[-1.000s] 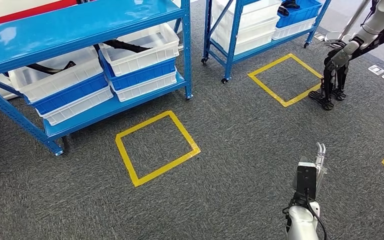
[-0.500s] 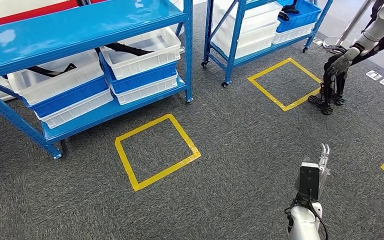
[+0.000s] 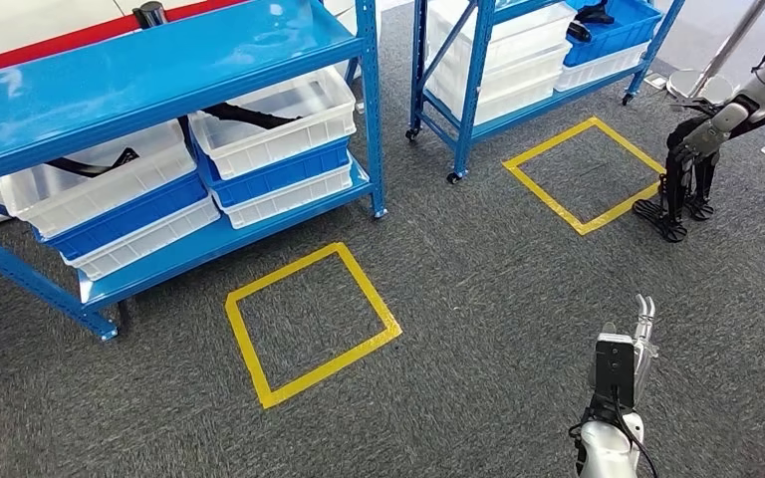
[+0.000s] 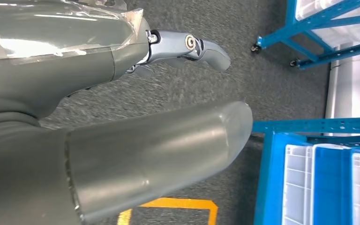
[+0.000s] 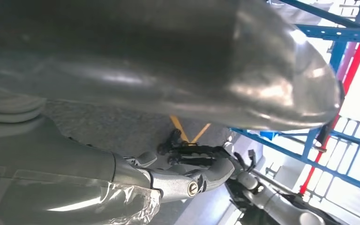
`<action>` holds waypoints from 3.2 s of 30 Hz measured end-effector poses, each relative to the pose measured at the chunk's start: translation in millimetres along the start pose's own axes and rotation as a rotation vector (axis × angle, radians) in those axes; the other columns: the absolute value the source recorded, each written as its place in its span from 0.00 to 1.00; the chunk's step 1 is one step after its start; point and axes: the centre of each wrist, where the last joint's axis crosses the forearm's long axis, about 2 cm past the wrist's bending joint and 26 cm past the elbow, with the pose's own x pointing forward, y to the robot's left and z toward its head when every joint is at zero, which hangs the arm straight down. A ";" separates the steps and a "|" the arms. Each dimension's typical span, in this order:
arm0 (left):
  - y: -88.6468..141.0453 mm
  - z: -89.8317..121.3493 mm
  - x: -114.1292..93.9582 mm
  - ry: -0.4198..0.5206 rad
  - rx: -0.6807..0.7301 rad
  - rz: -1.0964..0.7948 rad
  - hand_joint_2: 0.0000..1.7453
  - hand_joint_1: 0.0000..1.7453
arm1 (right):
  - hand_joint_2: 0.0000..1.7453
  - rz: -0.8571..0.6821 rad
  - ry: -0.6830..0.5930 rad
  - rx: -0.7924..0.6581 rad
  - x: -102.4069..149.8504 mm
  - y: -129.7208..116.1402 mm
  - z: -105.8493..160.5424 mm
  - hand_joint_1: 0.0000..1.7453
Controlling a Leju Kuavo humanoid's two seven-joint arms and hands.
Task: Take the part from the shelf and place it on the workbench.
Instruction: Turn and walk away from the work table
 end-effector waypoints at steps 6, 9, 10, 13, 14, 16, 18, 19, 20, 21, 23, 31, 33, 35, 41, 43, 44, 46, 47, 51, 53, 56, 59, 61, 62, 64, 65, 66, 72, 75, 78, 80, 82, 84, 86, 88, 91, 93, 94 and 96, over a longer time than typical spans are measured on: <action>9.1 0.2 -2.0 0.003 0.008 -0.015 0.00 0.00 | 0.00 -0.003 -0.004 0.013 2.0 4.8 2.1 0.00; 4.1 -3.9 1.1 -0.006 0.004 -0.004 0.00 0.00 | 0.00 -0.006 -0.025 0.006 6.4 4.5 -6.2 0.00; 3.8 -4.0 1.2 -0.006 0.003 -0.004 0.00 0.00 | 0.00 -0.006 -0.026 0.005 6.5 4.3 -6.6 0.00; 3.7 -1.4 -0.3 0.000 0.004 -0.003 0.00 0.00 | 0.00 0.001 -0.018 0.007 3.5 1.6 -3.7 0.00; 3.8 -0.3 -1.0 0.003 0.004 -0.003 0.00 0.00 | 0.00 0.003 -0.016 0.007 2.7 1.0 -2.8 0.00; 4.8 2.2 -2.6 0.009 0.005 -0.005 0.00 0.00 | 0.00 0.008 -0.011 0.009 0.8 -0.6 -0.8 0.00; 7.3 5.4 -5.0 0.019 0.007 -0.009 0.00 0.00 | 0.00 0.015 0.002 0.014 -3.1 -2.6 4.3 0.00; 8.7 6.8 -6.0 0.023 0.009 -0.011 0.00 0.00 | 0.00 0.016 0.009 0.017 -4.8 -3.1 6.9 0.00; 9.1 7.2 -6.4 0.025 0.011 -0.011 0.00 0.00 | 0.00 0.016 0.012 0.017 -5.1 -3.0 7.4 0.00; 8.5 6.1 -5.8 0.023 0.012 -0.010 0.00 0.00 | 0.00 0.013 0.007 0.016 -3.6 -2.2 5.0 0.00; 4.6 1.8 -2.7 0.012 0.008 -0.002 0.00 0.00 | 0.00 0.004 -0.012 0.011 1.8 0.5 -2.9 0.00; 4.8 -0.5 -1.6 0.007 0.006 -0.002 0.00 0.00 | 0.00 -0.003 -0.009 0.011 1.9 0.9 -3.0 0.00; 4.9 -0.4 -1.7 0.008 0.006 -0.003 0.00 0.00 | 0.00 -0.008 -0.006 0.008 1.7 0.8 -2.7 0.00; 3.7 -0.9 -1.3 0.008 0.002 -0.002 0.00 0.00 | 0.00 -0.011 -0.003 0.001 1.5 0.7 -2.4 0.00; -7.3 -9.6 5.3 -0.014 -0.021 0.009 0.00 0.00 | 0.00 -0.006 -0.001 -0.013 -0.1 -2.8 -0.6 0.00; -10.3 -11.1 6.5 -0.018 -0.032 0.012 0.00 0.00 | 0.00 -0.003 0.009 -0.016 -3.0 -5.3 3.4 0.00; -11.2 -10.8 6.4 -0.017 -0.036 0.012 0.00 0.00 | 0.00 -0.002 0.013 -0.017 -4.5 -6.7 5.6 0.00; -13.2 -9.9 6.1 -0.015 -0.046 0.012 0.00 0.00 | 0.00 0.001 0.015 -0.017 -5.9 -8.4 8.0 0.00; -14.2 -9.6 6.0 -0.014 -0.050 0.012 0.00 0.00 | 0.00 0.001 0.013 -0.015 -5.8 -8.8 8.1 0.00; -18.6 -8.4 5.9 -0.011 -0.068 0.012 0.00 0.00 | 0.00 0.005 -0.004 0.004 -3.9 -8.2 6.9 0.00; -19.5 -8.1 5.9 -0.011 -0.072 0.013 0.00 0.00 | 0.00 0.011 -0.011 0.015 -2.7 -6.2 7.0 0.00; -21.6 -7.5 6.1 -0.011 -0.078 0.015 0.00 0.00 | 0.00 0.018 -0.017 0.025 -1.9 -4.6 7.2 0.00; -22.0 -7.3 6.0 -0.011 -0.080 0.014 0.00 0.00 | 0.00 0.019 -0.018 0.028 -1.5 -3.5 7.5 0.00; -22.1 -7.0 5.9 -0.011 -0.081 0.014 0.00 0.00 | 0.00 0.020 -0.020 0.029 -1.0 -2.9 7.2 0.00; -22.1 -6.8 5.8 -0.011 -0.082 0.013 0.00 0.00 | 0.00 0.021 -0.021 0.031 -0.7 -2.4 7.0 0.00; -21.9 -6.5 5.5 -0.010 -0.081 0.013 0.00 0.00 | 0.00 0.026 -0.024 0.034 -0.1 -1.5 6.7 0.00; -21.5 -6.5 5.4 -0.010 -0.081 0.012 0.00 0.00 | 0.00 0.028 -0.025 0.036 0.2 -0.8 6.8 0.00; -21.2 -6.6 5.4 -0.010 -0.081 0.011 0.00 0.00 | 0.00 0.029 -0.026 0.037 0.4 -0.4 7.0 0.00; -20.7 -6.5 5.2 -0.011 -0.082 0.004 0.00 0.00 | 0.00 0.040 -0.021 0.052 -1.9 0.2 13.0 0.00; -18.6 -5.0 3.9 -0.007 -0.082 0.000 0.00 0.00 | 0.00 0.042 -0.012 0.059 -4.2 -0.9 16.7 0.00; -16.5 -5.9 3.9 -0.009 -0.081 -0.004 0.00 0.00 | 0.00 0.039 -0.009 0.071 -4.8 -0.6 18.5 0.00; -13.8 -6.5 3.7 -0.009 -0.080 -0.009 0.00 0.00 | 0.00 0.037 -0.008 0.078 -4.9 0.5 19.9 0.00; -10.3 -6.3 2.8 -0.008 -0.078 -0.015 0.00 0.00 | 0.00 0.032 -0.010 0.081 -3.6 2.6 19.5 0.00; -7.8 -7.2 2.8 -0.009 -0.078 -0.019 0.00 0.00 | 0.00 0.028 -0.014 0.083 -1.8 4.5 17.9 0.00; -7.2 -8.3 3.3 -0.012 -0.078 -0.019 0.00 0.00 | 0.00 0.028 -0.014 0.080 -1.7 4.5 17.5 0.00; -6.1 -7.9 2.8 -0.010 -0.079 -0.020 0.00 0.00 | 0.00 0.027 -0.012 0.077 -1.9 4.2 17.6 0.00; -4.3 -7.5 2.3 -0.009 -0.078 -0.024 0.00 0.00 | 0.00 0.025 -0.013 0.076 -1.2 5.1 17.1 0.00; -4.3 -8.9 3.0 -0.012 -0.078 -0.024 0.00 0.00 | 0.00 0.022 -0.013 0.076 -0.4 6.4 16.8 0.00; -4.5 -9.6 3.5 -0.014 -0.078 -0.023 0.00 0.00 | 0.00 0.021 -0.014 0.076 0.0 6.8 16.5 0.00; -4.4 -10.5 4.0 -0.016 -0.079 -0.023 0.00 0.00 | 0.00 0.020 -0.015 0.075 0.5 7.2 15.9 0.00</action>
